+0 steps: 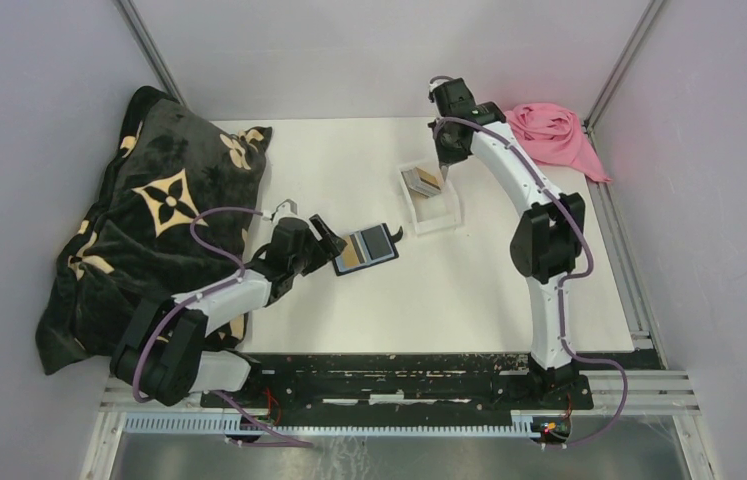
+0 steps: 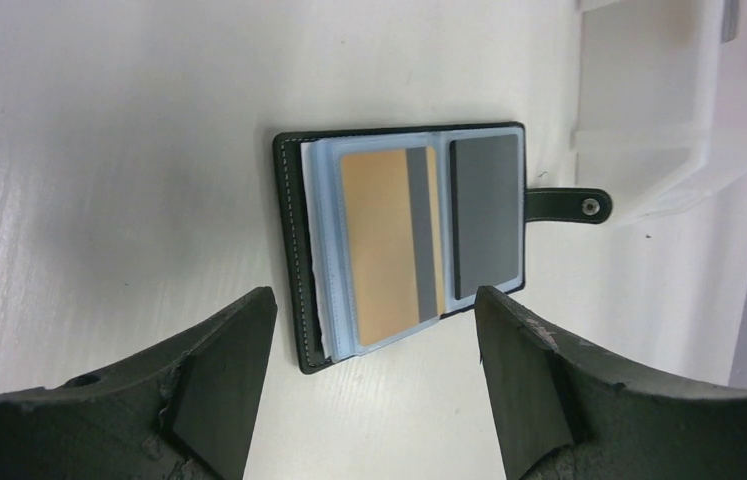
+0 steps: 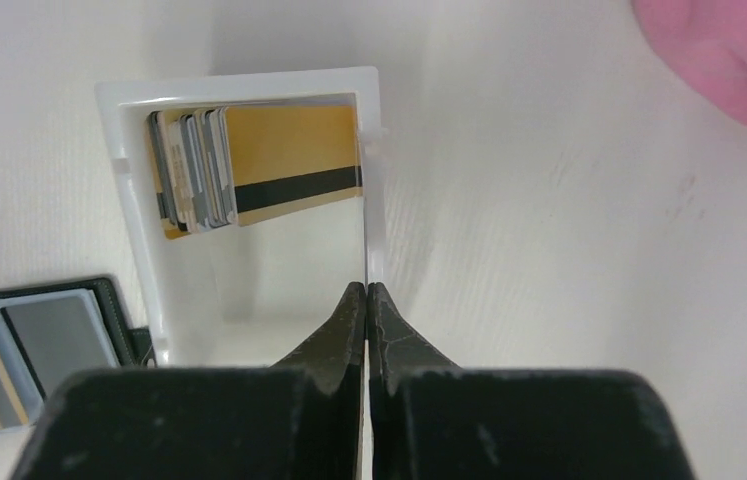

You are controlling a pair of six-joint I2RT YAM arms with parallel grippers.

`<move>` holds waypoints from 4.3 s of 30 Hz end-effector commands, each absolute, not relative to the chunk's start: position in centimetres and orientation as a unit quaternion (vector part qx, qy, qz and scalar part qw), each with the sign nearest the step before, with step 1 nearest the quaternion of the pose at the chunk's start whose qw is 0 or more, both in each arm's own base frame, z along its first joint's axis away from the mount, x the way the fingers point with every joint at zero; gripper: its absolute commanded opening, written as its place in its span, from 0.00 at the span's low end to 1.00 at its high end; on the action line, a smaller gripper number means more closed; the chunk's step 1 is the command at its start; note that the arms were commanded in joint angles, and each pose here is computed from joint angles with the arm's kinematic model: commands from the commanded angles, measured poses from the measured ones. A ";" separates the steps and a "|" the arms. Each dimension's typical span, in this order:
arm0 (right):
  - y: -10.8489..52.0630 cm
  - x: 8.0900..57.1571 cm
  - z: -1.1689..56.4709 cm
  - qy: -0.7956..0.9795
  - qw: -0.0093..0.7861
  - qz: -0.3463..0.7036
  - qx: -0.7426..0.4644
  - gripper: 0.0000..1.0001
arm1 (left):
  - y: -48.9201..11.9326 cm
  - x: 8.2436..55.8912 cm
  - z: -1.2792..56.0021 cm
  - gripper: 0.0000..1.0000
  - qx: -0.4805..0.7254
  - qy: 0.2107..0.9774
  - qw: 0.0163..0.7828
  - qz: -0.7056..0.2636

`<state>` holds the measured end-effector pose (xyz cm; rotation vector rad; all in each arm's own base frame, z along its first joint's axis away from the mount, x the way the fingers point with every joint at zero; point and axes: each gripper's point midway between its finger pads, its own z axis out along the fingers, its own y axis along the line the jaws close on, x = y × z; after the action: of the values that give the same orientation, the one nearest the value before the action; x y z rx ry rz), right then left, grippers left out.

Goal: Put the credit cards into the card holder
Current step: Pick up the credit card from the storage box.

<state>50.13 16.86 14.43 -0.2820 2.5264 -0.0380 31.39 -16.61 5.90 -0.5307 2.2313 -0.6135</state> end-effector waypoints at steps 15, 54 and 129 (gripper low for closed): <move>22.4 38.6 24.8 0.914 0.308 0.198 -0.173 0.01 | -20.6 31.8 17.8 0.88 -0.027 0.785 0.498 -0.368; 31.4 22.8 22.3 0.819 0.071 0.518 -0.235 0.01 | -26.2 23.0 19.9 0.57 0.189 0.709 0.329 -0.594; 28.6 39.4 5.6 0.961 0.189 0.125 -0.158 0.16 | -14.6 32.7 9.5 0.03 -0.282 0.759 0.467 -0.355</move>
<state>38.09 28.27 4.77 -0.4349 2.7435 0.3621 30.94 -13.59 6.50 -0.6975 1.9565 -0.7939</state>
